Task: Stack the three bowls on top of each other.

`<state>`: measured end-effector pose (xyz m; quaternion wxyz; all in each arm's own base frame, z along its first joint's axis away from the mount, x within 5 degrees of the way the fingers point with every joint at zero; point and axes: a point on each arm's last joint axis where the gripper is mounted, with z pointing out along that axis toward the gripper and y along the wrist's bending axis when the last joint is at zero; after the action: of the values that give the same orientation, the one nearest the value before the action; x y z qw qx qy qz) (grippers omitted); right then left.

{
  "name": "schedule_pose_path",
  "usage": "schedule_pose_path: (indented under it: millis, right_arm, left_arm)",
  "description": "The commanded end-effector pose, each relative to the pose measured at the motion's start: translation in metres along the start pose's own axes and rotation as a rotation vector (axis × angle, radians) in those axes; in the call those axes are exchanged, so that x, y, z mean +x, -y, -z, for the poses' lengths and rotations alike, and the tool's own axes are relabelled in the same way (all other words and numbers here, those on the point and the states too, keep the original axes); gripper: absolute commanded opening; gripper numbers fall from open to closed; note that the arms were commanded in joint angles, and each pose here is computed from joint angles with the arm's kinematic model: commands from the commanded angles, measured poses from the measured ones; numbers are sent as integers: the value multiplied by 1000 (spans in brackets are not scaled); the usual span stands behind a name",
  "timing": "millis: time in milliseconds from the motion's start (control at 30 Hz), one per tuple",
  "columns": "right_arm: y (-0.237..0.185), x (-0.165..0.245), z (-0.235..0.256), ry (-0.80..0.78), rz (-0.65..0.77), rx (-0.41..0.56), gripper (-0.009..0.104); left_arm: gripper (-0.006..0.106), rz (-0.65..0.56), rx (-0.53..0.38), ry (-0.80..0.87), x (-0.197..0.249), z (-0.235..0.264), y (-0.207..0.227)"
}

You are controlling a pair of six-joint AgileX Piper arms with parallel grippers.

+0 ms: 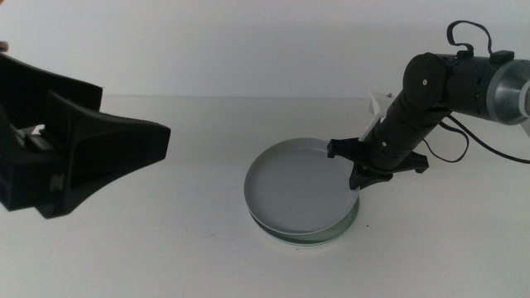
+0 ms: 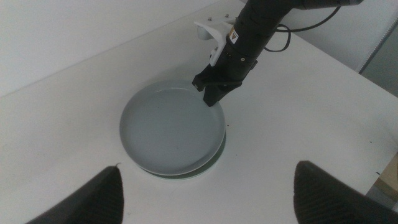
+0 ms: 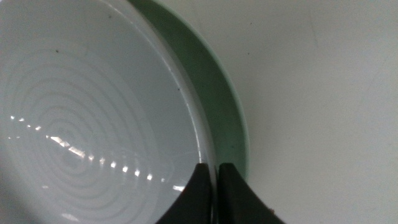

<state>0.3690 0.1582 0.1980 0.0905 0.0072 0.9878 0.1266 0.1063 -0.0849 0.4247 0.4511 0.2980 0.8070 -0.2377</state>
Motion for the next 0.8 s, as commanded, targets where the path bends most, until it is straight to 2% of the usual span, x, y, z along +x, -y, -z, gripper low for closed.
schedule_pose_path:
  millis: [0,67,167,267,367,400,533,767]
  right_arm:
    - [2,-4,3,22,0,-4,4]
    - [2,-4,3,22,5,-4,18]
    - [1,-3,4,20,6,-8,49]
    - [-2,-3,16,40,74,-34,74]
    - [-5,-2,45,110,114,-56,90]
    - [-5,-2,59,150,124,-67,93]
    - [9,0,122,314,141,-88,93]
    - [51,22,220,617,151,-41,93]
  left_arm:
    - [94,6,-5,14,-1,1,0]
    - [94,6,-5,14,-1,1,0]
    - [94,6,-5,14,-1,1,0]
    - [94,6,-5,14,-1,1,0]
    - [94,6,-5,14,-1,1,0]
    - [94,6,-5,14,-1,1,0]
    - [94,6,-5,14,-1,1,0]
    - [94,6,-5,14,-1,1,0]
